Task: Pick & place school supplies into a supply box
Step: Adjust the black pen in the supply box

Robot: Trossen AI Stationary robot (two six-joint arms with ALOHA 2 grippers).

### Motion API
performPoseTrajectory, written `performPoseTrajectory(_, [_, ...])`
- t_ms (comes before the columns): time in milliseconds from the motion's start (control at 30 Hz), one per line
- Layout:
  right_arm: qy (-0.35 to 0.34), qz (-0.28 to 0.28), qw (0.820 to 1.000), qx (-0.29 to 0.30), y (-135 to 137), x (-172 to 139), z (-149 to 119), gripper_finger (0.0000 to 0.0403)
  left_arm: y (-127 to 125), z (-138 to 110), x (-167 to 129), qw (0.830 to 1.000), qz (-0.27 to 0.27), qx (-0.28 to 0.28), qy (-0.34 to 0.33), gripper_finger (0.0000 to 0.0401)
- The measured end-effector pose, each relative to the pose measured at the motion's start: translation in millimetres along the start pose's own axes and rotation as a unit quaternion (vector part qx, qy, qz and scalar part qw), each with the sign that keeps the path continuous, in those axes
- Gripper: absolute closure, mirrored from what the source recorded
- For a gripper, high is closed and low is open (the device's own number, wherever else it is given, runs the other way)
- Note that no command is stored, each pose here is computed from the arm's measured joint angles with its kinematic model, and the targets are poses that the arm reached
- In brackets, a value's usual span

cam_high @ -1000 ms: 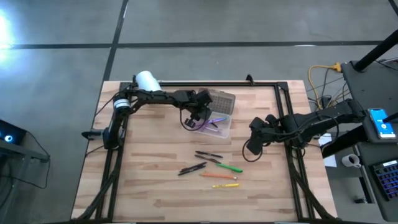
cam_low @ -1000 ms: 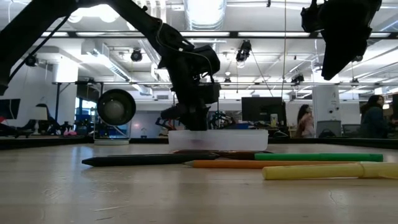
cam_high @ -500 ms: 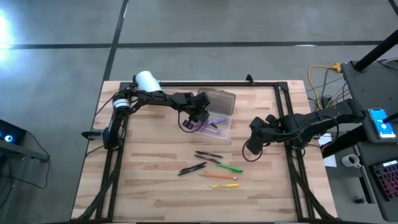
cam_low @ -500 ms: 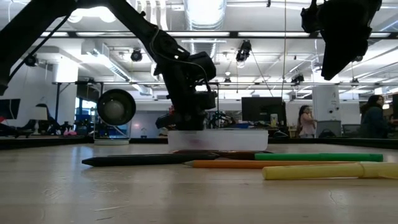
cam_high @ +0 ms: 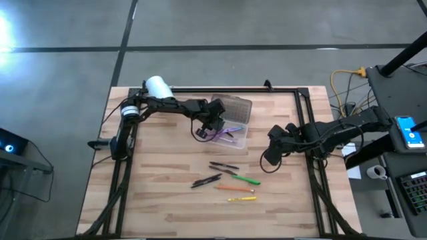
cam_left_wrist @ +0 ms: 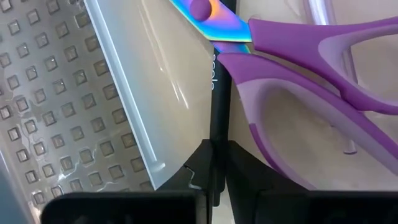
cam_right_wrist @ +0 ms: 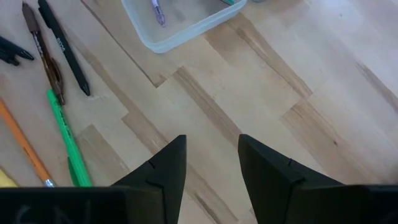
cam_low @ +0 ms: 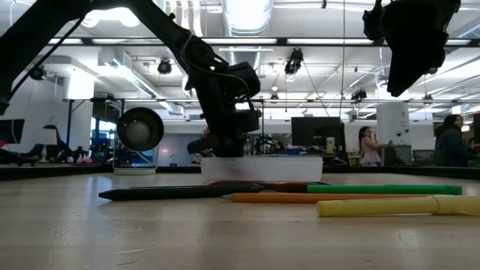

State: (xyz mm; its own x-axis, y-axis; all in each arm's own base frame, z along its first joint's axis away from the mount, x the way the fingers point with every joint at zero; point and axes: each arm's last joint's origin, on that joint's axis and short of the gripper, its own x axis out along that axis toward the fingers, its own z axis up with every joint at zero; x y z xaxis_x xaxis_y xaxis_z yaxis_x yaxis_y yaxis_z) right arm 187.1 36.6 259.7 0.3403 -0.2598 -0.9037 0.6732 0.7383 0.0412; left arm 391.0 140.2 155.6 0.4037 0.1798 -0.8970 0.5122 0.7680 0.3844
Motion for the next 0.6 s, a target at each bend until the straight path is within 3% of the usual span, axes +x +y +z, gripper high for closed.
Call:
performPoseTrajectory(200, [-0.001,-0.001,1.0,-0.001,0.0,0.0,0.1,0.0266,9.1,6.5,-9.3,1.0,0.018,-0.018,0.018,0.0391])
performPoseTrajectory(400, [-0.011,-0.008,1.0,-0.002,-0.5,0.0,0.7,0.0266,35.6,26.4,-42.5,0.995,0.066,-0.076,0.006,0.0394])
performPoseTrajectory(600, [-0.013,-0.01,1.0,-0.004,-0.6,0.0,0.8,0.0266,44.9,33.7,-60.5,0.993,0.066,-0.098,0.004,0.0399])
